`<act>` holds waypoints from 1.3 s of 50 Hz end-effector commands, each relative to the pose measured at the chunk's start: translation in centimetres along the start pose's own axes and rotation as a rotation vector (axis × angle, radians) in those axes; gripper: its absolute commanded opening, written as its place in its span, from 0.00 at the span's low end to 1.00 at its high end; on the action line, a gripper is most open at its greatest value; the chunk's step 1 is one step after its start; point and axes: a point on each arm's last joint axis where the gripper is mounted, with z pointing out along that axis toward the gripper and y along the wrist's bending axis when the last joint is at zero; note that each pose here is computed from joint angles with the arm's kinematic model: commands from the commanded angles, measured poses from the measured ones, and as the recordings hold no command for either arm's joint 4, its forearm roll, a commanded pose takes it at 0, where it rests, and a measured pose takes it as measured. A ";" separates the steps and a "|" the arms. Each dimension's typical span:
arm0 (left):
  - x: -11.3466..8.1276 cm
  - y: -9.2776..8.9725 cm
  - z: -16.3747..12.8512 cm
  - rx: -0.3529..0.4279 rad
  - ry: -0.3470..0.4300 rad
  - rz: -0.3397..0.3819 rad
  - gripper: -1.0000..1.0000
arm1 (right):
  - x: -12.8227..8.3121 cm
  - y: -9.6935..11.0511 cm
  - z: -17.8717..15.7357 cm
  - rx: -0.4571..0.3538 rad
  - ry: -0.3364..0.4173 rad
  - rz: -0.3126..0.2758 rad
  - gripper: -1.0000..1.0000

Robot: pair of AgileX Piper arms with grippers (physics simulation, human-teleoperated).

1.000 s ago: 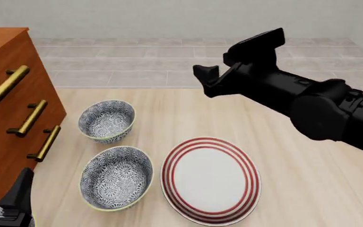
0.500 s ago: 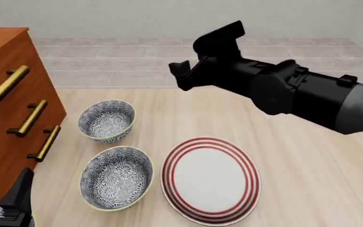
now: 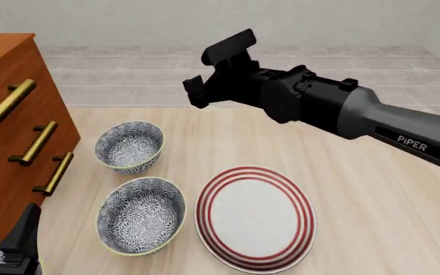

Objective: Pick up the bowl and put it in the front on the plate.

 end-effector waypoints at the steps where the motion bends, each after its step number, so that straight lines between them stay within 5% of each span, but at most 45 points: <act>1: 0.0 0.0 0.0 0.000 0.000 0.000 1.00 | -0.2 0.1 2.6 -0.005 0.026 -0.014 1.00; 19: 0.0 0.0 0.0 0.000 0.000 0.000 1.00 | -0.9 1.1 5.4 -0.027 0.034 -0.011 1.00; 65: 0.0 0.0 0.0 0.000 0.000 0.000 1.00 | 1.7 4.6 11.7 -0.082 0.063 0.024 1.00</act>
